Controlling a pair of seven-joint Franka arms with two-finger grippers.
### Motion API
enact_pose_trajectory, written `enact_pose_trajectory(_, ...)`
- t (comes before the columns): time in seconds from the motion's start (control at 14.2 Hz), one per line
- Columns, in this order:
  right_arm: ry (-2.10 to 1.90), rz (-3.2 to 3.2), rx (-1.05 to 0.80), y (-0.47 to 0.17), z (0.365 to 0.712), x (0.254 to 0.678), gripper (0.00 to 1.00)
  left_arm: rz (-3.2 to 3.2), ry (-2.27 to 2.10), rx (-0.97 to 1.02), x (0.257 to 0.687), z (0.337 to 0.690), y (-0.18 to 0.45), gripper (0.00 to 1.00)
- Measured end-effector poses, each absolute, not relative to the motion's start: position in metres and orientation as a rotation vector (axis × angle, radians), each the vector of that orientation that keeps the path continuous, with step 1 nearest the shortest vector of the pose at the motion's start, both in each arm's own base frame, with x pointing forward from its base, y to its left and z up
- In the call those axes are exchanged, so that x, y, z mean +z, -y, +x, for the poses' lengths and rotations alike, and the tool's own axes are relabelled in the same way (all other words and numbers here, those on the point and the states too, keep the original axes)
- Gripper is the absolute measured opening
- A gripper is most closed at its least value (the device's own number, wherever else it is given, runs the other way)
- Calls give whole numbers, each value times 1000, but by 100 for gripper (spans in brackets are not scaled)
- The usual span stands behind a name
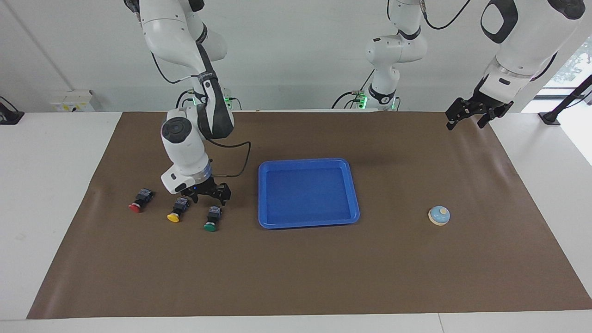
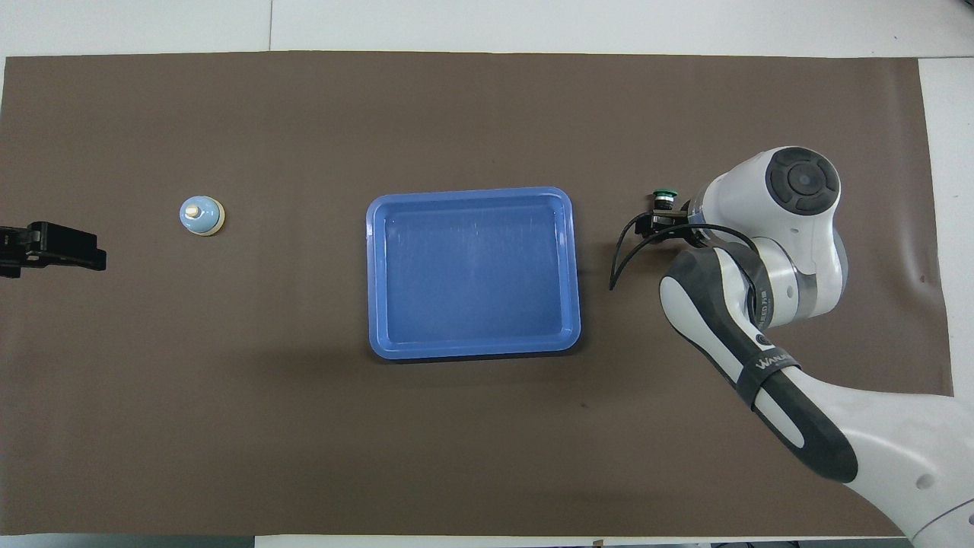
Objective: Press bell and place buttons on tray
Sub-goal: 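Reach the right gripper to the green button and grasp it, then carry the green button into the blue tray and release it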
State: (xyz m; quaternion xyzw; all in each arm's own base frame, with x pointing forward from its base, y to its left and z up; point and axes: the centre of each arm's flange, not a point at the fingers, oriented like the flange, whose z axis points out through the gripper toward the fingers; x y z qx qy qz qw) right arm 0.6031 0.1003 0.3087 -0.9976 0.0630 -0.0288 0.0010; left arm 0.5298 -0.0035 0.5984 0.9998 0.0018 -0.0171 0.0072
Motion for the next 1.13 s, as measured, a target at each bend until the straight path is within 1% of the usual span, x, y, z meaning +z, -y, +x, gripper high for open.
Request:
enact_pose_trajectory(0.14, -196, -3128, -108, -101, 607, 296, 100, 3127, -6, -53, 598, 530, 3, 100)
enact_pose_trajectory(0.42, -204, -3124, -124, -102, 613, 292, 100, 3127, -6, -53, 598, 530, 3, 100)
enact_pose_trajectory(0.49, -208, -3124, -123, -102, 613, 291, 94, 3127, -6, -53, 598, 530, 3, 100)
enact_pose_trajectory(0.56, -211, -3124, -121, -102, 613, 289, 94, 3127, -6, -53, 598, 530, 3, 100)
enact_pose_trajectory(0.7, -228, -3123, -119, -102, 613, 288, 72, 3127, -6, -53, 598, 530, 3, 100)
enact_pose_trajectory(0.78, -244, -3122, -119, -102, 613, 288, 58, 3127, -6, -53, 598, 530, 3, 100)
enact_pose_trajectory(0.85, -258, -3121, -119, -102, 613, 288, 47, 3127, -6, -53, 598, 530, 3, 100)
enact_pose_trajectory(0.92, -264, -3120, -121, -103, 614, 289, 41, 3127, -6, -53, 598, 530, 3, 100)
enact_pose_trajectory(1.13, -266, -3124, -109, -103, 617, 294, 41, 3127, -6, -53, 598, 530, 3, 100)
